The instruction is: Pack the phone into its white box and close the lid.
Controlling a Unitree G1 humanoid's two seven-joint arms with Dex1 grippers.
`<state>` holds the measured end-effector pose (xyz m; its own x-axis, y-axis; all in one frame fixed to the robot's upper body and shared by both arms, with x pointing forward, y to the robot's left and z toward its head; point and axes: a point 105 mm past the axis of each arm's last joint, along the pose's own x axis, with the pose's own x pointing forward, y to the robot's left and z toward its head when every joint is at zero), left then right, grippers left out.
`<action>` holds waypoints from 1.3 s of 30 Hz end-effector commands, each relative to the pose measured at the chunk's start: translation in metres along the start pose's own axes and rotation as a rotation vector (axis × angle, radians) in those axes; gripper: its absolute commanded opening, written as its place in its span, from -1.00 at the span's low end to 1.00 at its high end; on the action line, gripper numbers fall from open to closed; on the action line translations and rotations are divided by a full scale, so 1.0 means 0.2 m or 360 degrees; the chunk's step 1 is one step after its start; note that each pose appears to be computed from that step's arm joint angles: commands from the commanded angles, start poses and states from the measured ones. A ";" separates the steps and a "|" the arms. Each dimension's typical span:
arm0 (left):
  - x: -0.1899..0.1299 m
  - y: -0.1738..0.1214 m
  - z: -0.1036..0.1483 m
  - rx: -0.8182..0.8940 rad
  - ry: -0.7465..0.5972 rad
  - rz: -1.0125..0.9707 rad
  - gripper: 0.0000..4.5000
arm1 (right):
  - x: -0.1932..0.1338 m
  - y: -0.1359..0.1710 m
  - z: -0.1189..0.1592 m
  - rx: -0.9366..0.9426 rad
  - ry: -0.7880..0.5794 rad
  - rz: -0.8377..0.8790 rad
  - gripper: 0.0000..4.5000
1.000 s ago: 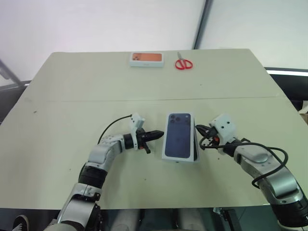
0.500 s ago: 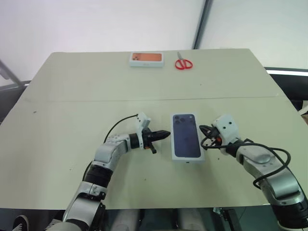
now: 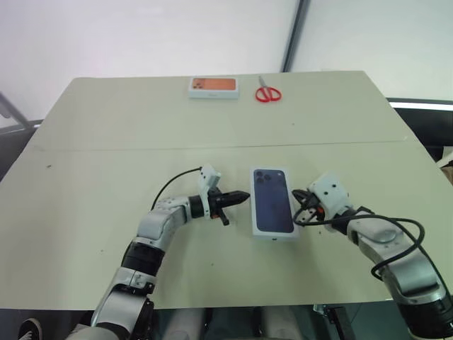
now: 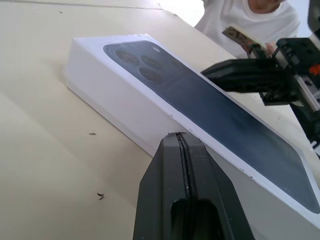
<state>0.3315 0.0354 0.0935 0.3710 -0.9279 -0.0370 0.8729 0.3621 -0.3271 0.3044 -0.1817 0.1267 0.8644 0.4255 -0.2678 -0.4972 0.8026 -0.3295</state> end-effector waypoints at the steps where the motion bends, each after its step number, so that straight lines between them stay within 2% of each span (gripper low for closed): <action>1: 0.00 0.00 0.21 0.0061 -0.0205 -0.0007 -1.00 | -0.03 -0.08 0.17 0.0030 -0.0229 -0.0069 -0.96; 5: 0.10 -0.02 0.34 0.0100 -0.0316 -0.0038 -1.00 | 0.02 -0.07 0.22 0.0068 -0.0289 -0.0002 -0.96; 7: 0.18 -0.05 0.34 0.0111 -0.0310 -0.0090 -1.00 | 0.06 -0.02 0.20 0.0042 -0.0255 0.0055 -0.96; 8: 0.21 -0.07 0.31 0.0134 -0.0280 -0.0114 -1.00 | 0.08 0.00 0.18 0.0036 -0.0230 0.0073 -0.96; 11: 0.25 -0.08 0.14 0.0184 -0.0069 -0.0146 -1.00 | 0.08 0.10 0.07 -0.0003 -0.0098 0.0175 -0.96; 16: 0.17 -0.09 -0.16 0.0276 0.0288 -0.0220 -1.00 | 0.02 0.21 -0.15 -0.0060 0.0183 0.0333 -0.96; 18: 0.14 -0.08 -0.19 0.0208 0.0321 -0.0195 -1.00 | 0.00 0.22 -0.16 -0.0013 0.0183 0.0341 -0.96; 21: 0.13 -0.07 -0.15 0.0157 0.0262 -0.0205 -1.00 | 0.01 0.21 -0.12 0.0022 0.0127 0.0325 -0.96; 23: 0.13 -0.04 -0.11 0.0134 0.0196 -0.0136 -0.75 | 0.01 0.20 -0.07 0.0160 0.0069 0.0343 -1.00; 24: 0.12 -0.03 -0.05 0.0109 0.0126 -0.0132 -0.60 | 0.01 0.18 -0.03 0.0173 0.0008 0.0323 -0.88; 26: 0.10 -0.03 0.03 0.0095 0.0039 -0.0138 -0.18 | 0.01 0.13 0.02 0.0171 -0.0074 0.0286 -0.60; 31: -0.07 0.00 0.23 0.0213 -0.0100 -0.0113 0.98 | -0.04 0.07 0.17 0.0159 -0.0300 0.0356 0.55; 33: -0.18 0.02 0.27 0.0302 -0.0096 -0.0067 1.00 | -0.06 0.04 0.18 0.0113 -0.0325 0.0356 0.99; 35: -0.28 0.04 0.28 0.0342 -0.0103 0.0001 1.00 | -0.09 0.04 0.19 0.0118 -0.0390 0.0405 0.99; 39: -0.51 0.11 0.23 0.0430 -0.0010 0.0224 1.00 | -0.12 0.03 0.17 0.0127 -0.0422 0.0405 0.99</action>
<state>0.3307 0.1297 0.1223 0.4674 -0.8803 -0.0810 0.8723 0.4741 -0.1194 0.2857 -0.1690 0.1514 0.7070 0.6953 -0.1291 -0.7065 0.6864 -0.1725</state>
